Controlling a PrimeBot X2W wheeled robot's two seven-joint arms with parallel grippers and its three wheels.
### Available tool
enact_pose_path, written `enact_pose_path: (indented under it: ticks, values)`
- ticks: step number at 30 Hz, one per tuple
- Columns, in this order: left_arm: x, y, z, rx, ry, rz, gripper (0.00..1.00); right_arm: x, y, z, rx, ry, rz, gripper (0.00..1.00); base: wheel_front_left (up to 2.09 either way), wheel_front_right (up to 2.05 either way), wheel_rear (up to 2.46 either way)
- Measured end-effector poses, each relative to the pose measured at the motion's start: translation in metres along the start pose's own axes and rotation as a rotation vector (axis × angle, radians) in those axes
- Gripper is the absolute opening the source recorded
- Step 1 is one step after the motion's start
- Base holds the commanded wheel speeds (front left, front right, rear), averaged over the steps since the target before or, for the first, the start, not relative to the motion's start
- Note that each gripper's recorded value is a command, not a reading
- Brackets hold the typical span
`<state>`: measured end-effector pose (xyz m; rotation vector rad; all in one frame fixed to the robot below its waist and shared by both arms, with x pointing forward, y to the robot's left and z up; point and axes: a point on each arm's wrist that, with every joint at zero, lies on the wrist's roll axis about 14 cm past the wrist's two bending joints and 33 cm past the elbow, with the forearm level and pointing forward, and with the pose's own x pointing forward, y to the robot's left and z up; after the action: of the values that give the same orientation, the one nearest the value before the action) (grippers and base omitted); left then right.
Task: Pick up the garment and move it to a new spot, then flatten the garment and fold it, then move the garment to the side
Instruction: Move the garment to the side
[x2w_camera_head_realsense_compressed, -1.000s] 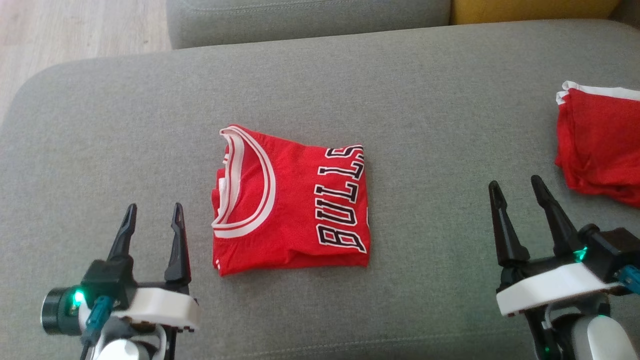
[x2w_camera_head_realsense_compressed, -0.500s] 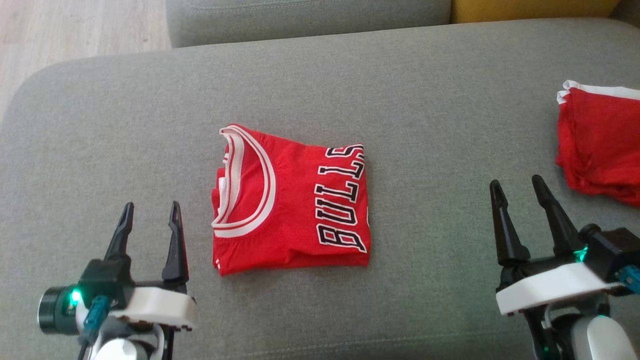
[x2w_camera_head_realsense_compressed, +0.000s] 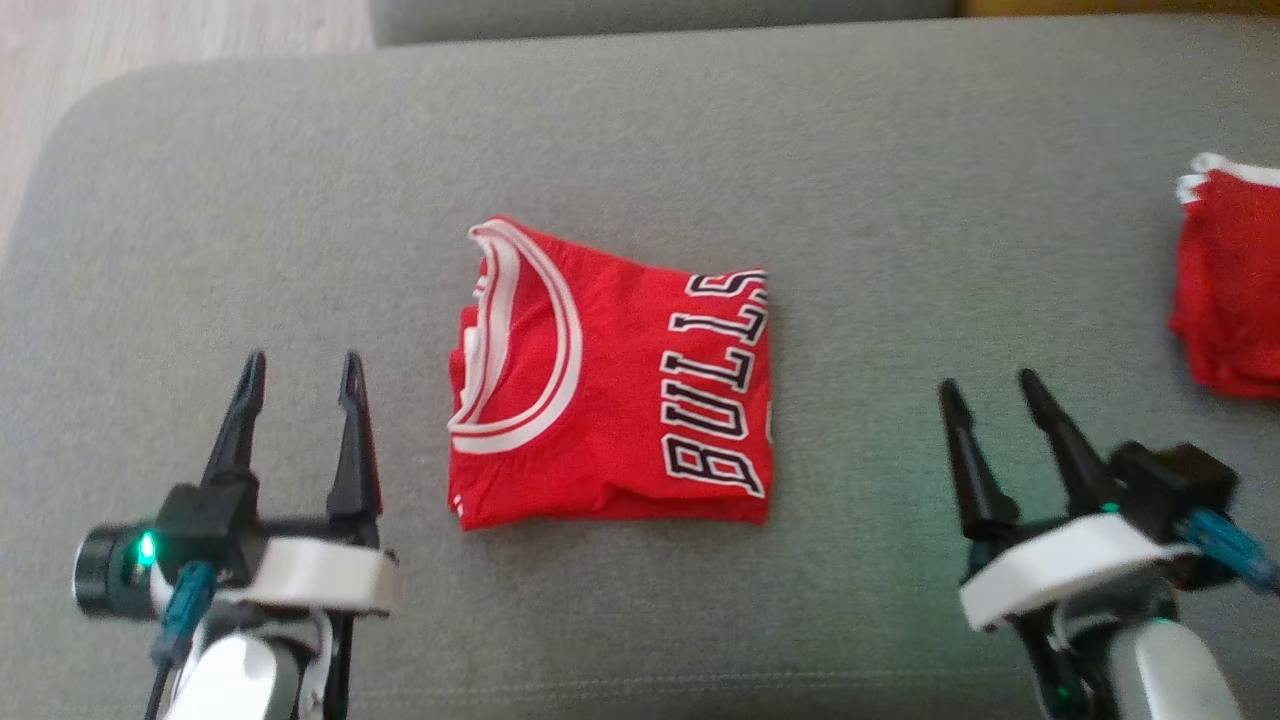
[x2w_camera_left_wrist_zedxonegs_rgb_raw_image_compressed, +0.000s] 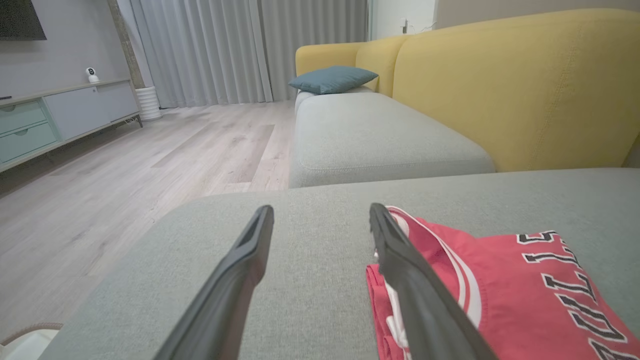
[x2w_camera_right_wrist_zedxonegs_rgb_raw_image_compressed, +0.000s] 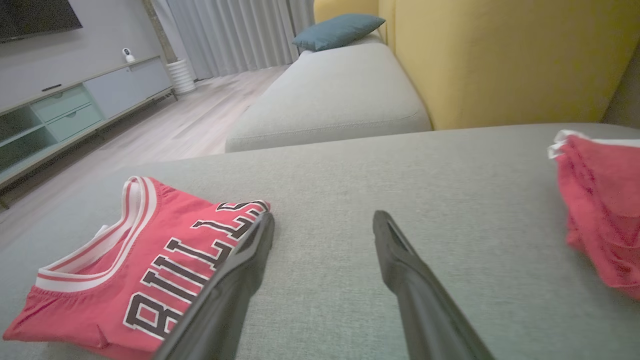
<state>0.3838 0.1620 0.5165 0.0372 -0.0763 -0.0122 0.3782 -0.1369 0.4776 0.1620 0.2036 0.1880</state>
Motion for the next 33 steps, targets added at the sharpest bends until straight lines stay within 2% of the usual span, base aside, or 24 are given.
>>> enact_pose_path:
  ticks: [9, 13, 17, 18, 19, 20, 27, 33]
  values:
    - [0.018, 0.012, 0.003, -0.011, -0.038, 0.053, 1.0, 0.054, 0.053, -0.055, 0.036, 0.196, 0.18, 1.0, 0.0, 0.0, 0.0]
    - [0.021, 0.02, 0.002, 0.0, -0.044, 0.079, 1.0, 0.063, 0.067, -0.096, 0.049, 0.346, 0.224, 1.0, 0.0, 0.0, 0.0]
    - [0.018, 0.029, -0.002, 0.015, -0.028, 0.101, 1.0, 0.069, 0.079, -0.114, 0.063, 0.425, 0.258, 1.0, 0.0, 0.0, 0.0]
    - [0.018, 0.03, -0.002, 0.015, -0.027, 0.106, 1.0, 0.071, 0.081, -0.115, 0.068, 0.433, 0.264, 0.76, 0.0, 0.0, 0.0]
    - [0.017, 0.031, -0.002, 0.017, -0.026, 0.109, 1.0, 0.073, 0.084, -0.115, 0.072, 0.442, 0.272, 0.35, 0.0, 0.0, 0.0]
    - [0.017, 0.031, -0.002, 0.02, -0.027, 0.11, 1.0, 0.074, 0.086, -0.114, 0.08, 0.442, 0.279, 0.0, 0.0, 0.0, 0.0]
    - [0.024, 0.022, 0.0, 0.017, -0.046, 0.083, 1.0, 0.071, 0.088, -0.105, 0.061, 0.424, 0.296, 0.0, 0.0, 0.0, 0.0]
    - [0.038, -0.002, 0.002, 0.002, -0.068, 0.002, 1.0, 0.067, 0.057, -0.072, 0.002, 0.315, 0.241, 0.0, 0.0, 0.0, 0.0]
